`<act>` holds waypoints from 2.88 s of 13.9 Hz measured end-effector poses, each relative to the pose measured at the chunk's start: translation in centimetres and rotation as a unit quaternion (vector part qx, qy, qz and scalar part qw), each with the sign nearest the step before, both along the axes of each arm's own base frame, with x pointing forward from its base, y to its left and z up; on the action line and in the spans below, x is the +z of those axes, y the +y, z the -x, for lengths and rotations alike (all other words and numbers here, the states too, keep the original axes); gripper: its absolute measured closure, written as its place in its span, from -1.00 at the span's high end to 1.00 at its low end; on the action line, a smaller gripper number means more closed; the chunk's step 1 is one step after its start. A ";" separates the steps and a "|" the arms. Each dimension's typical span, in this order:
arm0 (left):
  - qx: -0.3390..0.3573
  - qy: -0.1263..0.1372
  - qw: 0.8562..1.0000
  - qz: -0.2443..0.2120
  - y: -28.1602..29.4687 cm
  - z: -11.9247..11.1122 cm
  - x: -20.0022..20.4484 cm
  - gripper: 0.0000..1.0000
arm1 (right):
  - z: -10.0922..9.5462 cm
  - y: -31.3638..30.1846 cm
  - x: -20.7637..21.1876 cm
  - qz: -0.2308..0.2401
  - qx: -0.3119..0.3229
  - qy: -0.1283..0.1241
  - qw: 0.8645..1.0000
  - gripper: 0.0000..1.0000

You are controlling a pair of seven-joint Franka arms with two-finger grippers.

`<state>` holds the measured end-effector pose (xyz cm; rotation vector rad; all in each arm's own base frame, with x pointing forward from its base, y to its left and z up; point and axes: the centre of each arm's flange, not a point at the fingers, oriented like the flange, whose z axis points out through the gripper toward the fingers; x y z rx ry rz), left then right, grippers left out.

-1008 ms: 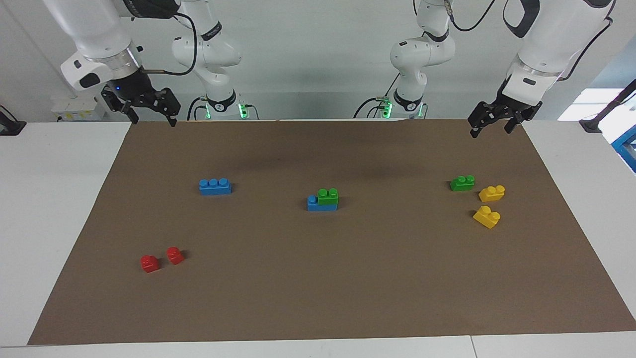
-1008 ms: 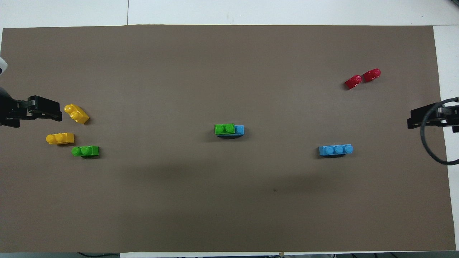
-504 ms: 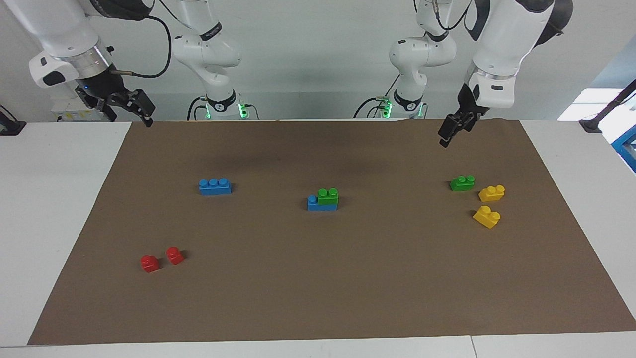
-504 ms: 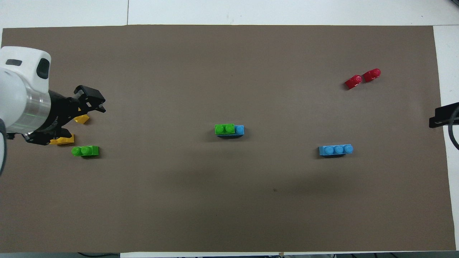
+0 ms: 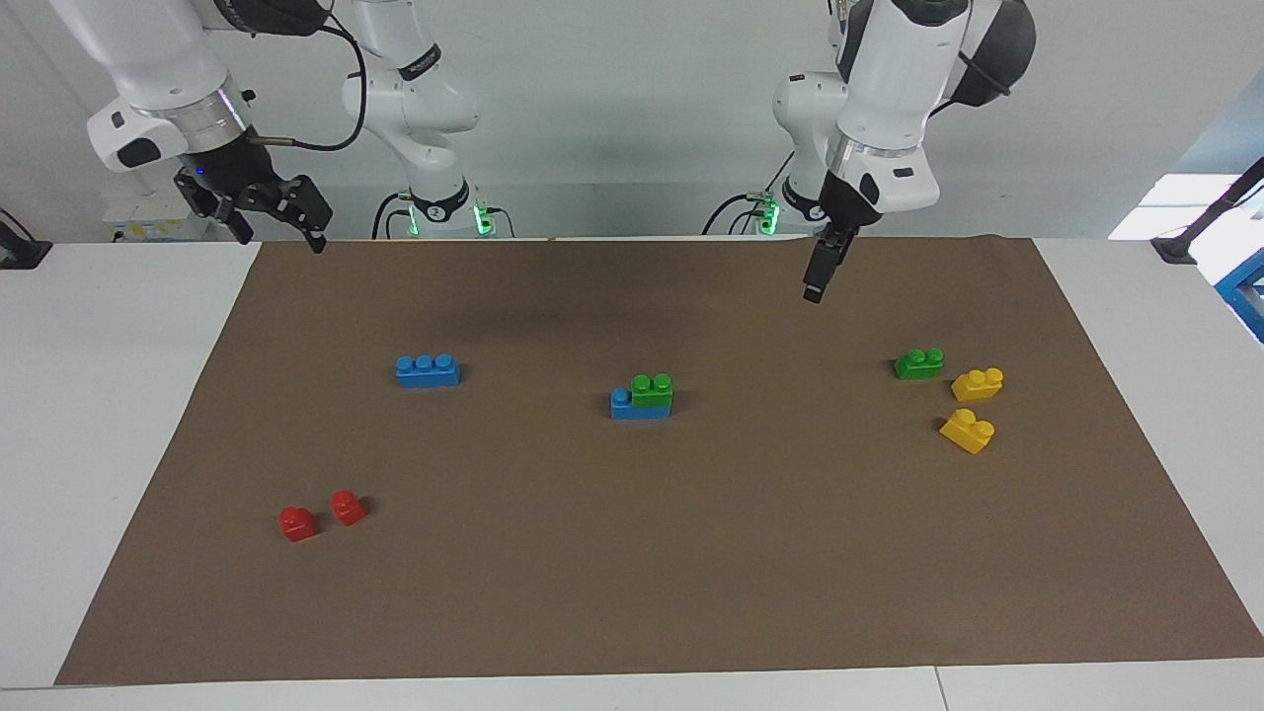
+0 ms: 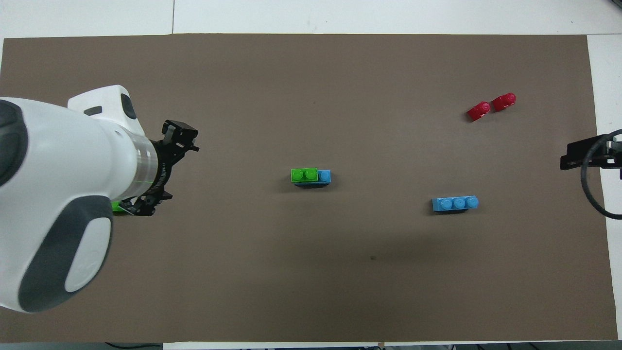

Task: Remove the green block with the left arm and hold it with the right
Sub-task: 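Reach the left gripper toward the green-blue bricks while the right gripper approaches, then grasp the green end with the left gripper while the right gripper closes in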

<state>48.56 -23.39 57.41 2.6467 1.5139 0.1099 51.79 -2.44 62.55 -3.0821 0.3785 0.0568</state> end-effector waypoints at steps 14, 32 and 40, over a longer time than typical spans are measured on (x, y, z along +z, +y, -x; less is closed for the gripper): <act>0.292 0.041 0.955 0.041 -12.4 -1.4 -12.4 1.00 | -0.4 13.3 -16.1 -0.144 -0.433 0.139 0.879 1.00; 0.317 0.036 0.948 0.020 -17.2 -2.3 -21.1 1.00 | -0.3 20.1 -27.3 -0.169 -0.541 0.176 0.805 1.00; 0.323 0.039 0.945 0.019 -17.3 -2.2 -22.4 1.00 | 0.1 24.0 -31.1 -0.173 -0.531 0.166 0.813 1.00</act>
